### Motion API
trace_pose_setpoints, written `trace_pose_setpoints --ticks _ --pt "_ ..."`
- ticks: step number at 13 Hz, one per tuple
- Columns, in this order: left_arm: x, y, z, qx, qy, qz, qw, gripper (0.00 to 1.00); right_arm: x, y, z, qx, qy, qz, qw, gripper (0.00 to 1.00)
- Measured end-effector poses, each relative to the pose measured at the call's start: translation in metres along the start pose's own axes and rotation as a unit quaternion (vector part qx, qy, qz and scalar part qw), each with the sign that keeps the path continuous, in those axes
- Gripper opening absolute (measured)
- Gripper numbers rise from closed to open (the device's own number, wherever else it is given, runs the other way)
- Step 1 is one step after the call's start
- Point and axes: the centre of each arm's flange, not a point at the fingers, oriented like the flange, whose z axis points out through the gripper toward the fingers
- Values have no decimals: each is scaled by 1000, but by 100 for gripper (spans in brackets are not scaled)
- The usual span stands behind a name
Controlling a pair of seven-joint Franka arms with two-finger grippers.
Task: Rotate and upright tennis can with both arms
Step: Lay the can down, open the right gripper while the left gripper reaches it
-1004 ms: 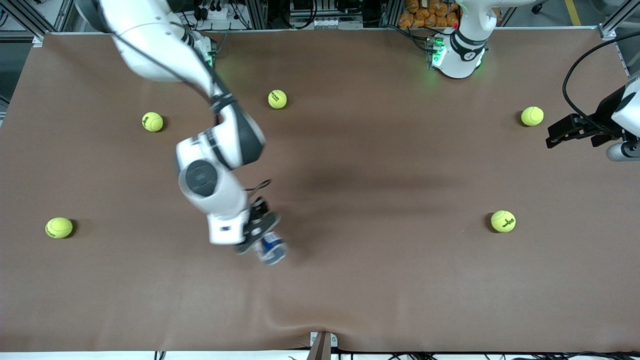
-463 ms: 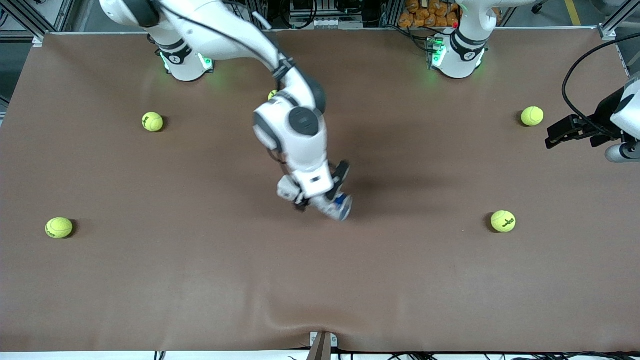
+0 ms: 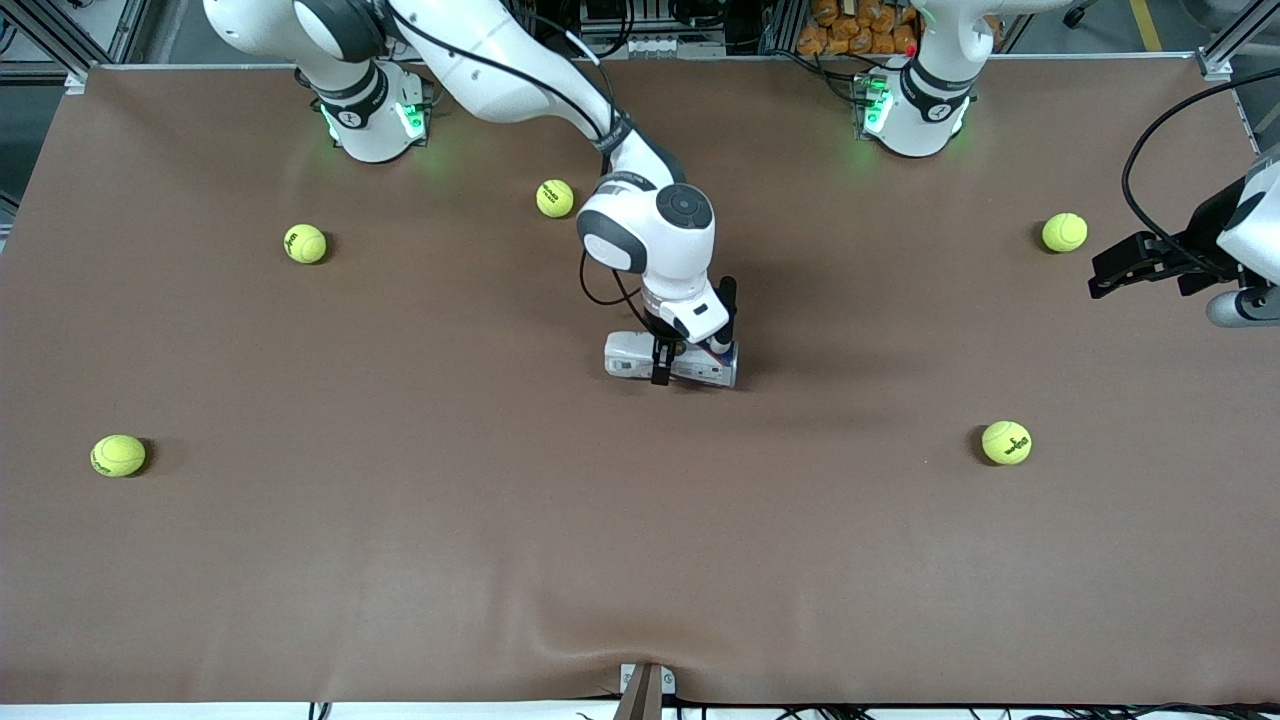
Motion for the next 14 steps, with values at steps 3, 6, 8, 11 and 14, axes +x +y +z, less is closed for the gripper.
trace_pose_setpoints --ticks 3,6,8,11,14 --pt "0 -2 1 0 -1 -2 1000 100 -1 1 6 -4 1 -3 1000 66" --pt "1 -1 2 0 -2 -1 1000 100 -4 5 8 -6 -1 -2 1000 97" --pt "2 -1 6 0 -6 0 1000 100 -2 6 5 -8 2 -1 1000 100" --pt "7 7 16 1 -15 6 1000 100 1 15 -9 -15 9 4 1000 100" --pt "13 16 31 -31 -30 8 999 100 -1 25 -38 -12 0 19 1000 100"
